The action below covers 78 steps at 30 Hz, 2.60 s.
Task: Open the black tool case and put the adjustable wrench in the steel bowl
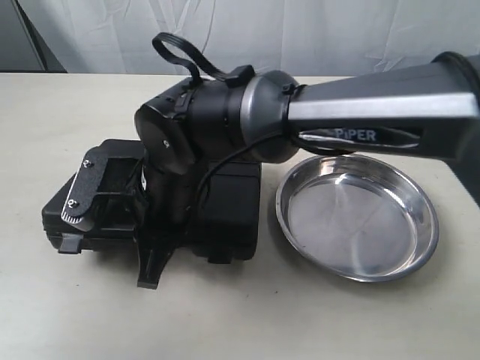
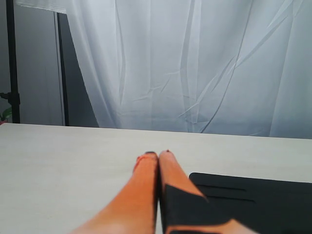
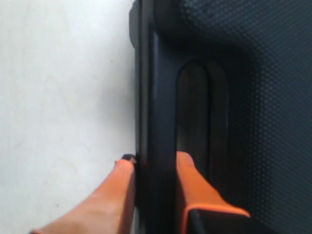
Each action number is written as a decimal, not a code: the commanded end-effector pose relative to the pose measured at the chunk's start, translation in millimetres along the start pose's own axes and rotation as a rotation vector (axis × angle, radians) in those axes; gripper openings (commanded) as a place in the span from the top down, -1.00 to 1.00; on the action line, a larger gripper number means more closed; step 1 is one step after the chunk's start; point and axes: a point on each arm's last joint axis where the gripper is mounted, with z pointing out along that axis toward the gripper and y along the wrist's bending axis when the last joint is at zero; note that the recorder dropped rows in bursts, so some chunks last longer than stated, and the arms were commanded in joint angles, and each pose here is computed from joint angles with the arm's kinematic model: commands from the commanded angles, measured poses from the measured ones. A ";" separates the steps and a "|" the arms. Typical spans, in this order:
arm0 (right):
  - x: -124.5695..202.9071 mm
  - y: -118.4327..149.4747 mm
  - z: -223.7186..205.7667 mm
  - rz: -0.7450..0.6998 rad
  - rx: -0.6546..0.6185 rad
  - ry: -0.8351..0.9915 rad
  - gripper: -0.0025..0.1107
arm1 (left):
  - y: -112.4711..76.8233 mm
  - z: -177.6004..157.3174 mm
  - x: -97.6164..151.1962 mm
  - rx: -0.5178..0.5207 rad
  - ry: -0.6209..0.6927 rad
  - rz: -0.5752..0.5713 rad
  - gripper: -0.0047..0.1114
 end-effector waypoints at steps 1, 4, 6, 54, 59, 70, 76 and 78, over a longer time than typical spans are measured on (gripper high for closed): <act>-2.1 -4.4 11.4 0.008 0.011 -0.028 0.96 | -0.1 -0.3 1.1 0.005 -0.002 0.002 0.92; -0.8 -2.4 21.8 0.026 -0.016 -0.019 0.96 | -0.1 -0.3 1.1 0.005 -0.002 0.002 0.92; 0.4 -1.2 28.4 0.036 -0.031 -0.011 0.96 | -0.1 -0.3 1.1 0.005 -0.002 0.002 0.92; -0.1 -0.4 30.5 0.184 -0.058 -0.020 0.87 | -0.1 -0.3 1.3 0.005 0.000 0.001 0.92; 2.1 1.7 35.9 0.182 -0.073 0.004 0.47 | -0.1 -0.3 1.3 0.005 0.000 0.001 0.92; 2.5 -0.4 32.9 0.154 -0.049 0.009 0.97 | -0.1 -0.3 1.3 0.005 0.000 0.001 0.92; -9.1 -6.0 -11.6 0.137 0.026 -0.105 0.97 | -0.1 -0.3 1.3 0.005 0.000 0.001 0.92; -10.0 -7.3 -21.4 0.120 0.049 -0.116 0.97 | -0.1 -0.3 1.3 0.005 0.000 0.001 0.92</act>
